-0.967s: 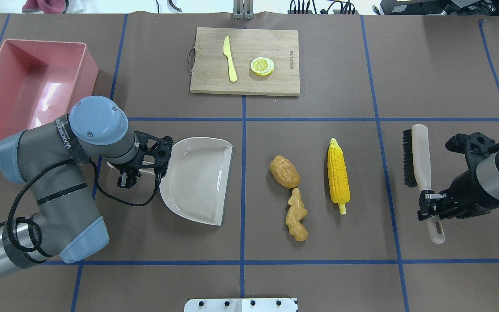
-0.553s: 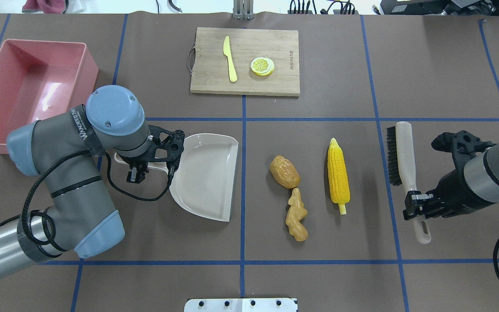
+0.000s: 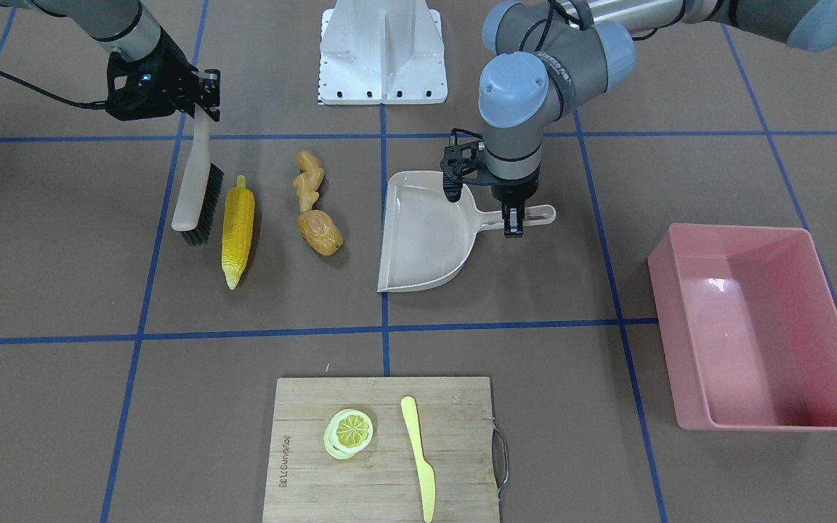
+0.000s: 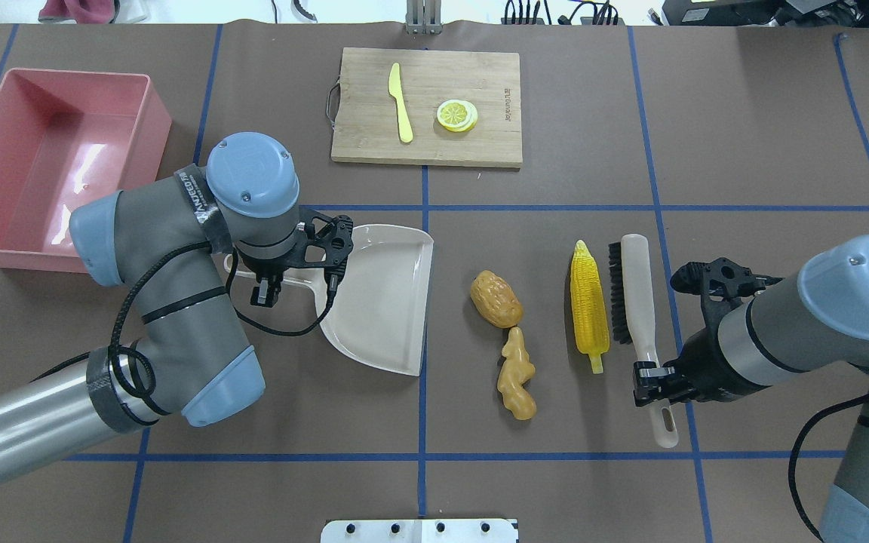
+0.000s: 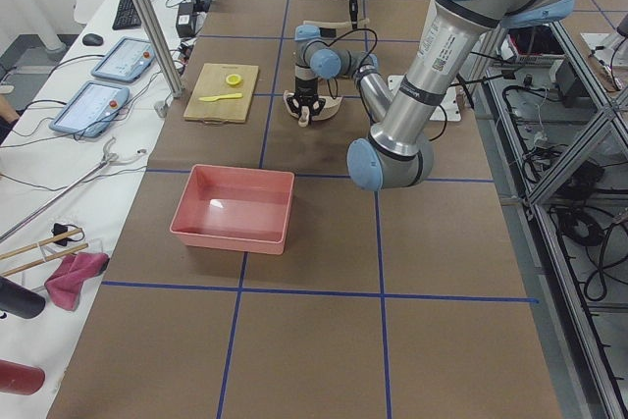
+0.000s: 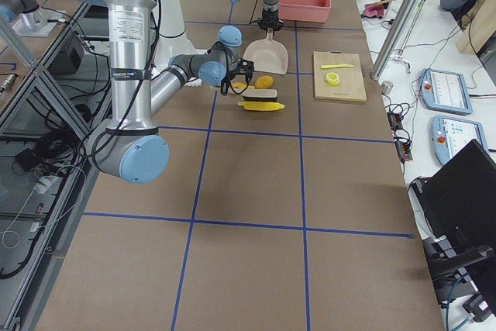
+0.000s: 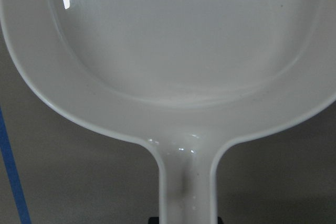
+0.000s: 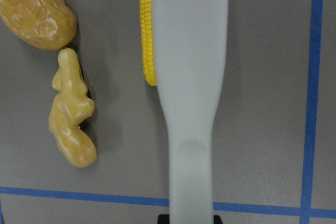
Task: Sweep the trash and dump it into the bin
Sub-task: 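Slide the dustpan toward the potato with the left gripper while the right brings the brush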
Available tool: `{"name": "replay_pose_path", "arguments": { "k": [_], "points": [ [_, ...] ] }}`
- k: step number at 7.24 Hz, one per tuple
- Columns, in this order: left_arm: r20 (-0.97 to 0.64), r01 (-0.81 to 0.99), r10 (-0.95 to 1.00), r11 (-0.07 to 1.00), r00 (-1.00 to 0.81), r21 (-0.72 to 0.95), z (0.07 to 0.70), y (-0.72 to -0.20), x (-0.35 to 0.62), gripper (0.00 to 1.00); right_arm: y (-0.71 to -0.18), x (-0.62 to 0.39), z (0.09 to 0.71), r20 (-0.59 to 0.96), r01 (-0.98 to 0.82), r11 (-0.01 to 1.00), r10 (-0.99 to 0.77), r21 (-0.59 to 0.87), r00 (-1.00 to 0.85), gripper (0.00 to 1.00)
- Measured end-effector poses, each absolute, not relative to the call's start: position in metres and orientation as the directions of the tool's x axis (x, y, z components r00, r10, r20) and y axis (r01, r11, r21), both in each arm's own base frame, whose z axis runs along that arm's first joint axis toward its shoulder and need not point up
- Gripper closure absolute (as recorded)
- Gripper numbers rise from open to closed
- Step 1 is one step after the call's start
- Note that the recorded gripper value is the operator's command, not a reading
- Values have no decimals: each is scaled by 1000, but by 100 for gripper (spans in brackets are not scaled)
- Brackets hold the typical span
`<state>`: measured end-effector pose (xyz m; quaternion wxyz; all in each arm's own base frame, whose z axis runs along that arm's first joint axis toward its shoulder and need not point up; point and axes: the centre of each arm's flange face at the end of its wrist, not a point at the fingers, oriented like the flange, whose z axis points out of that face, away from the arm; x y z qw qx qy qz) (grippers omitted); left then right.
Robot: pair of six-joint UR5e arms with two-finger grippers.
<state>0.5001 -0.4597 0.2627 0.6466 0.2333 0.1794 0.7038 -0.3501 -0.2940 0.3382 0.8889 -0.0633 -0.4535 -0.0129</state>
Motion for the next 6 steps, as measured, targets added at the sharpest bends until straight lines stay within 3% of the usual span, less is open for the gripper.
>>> {"name": "replay_pose_path", "arguments": {
  "k": [6],
  "points": [
    [104, -819, 993, -99, -48, 566, 237, -467, 513, 100, -314, -363, 372, 842, 95, 991, 31, -98, 539, 100]
  ]
}}
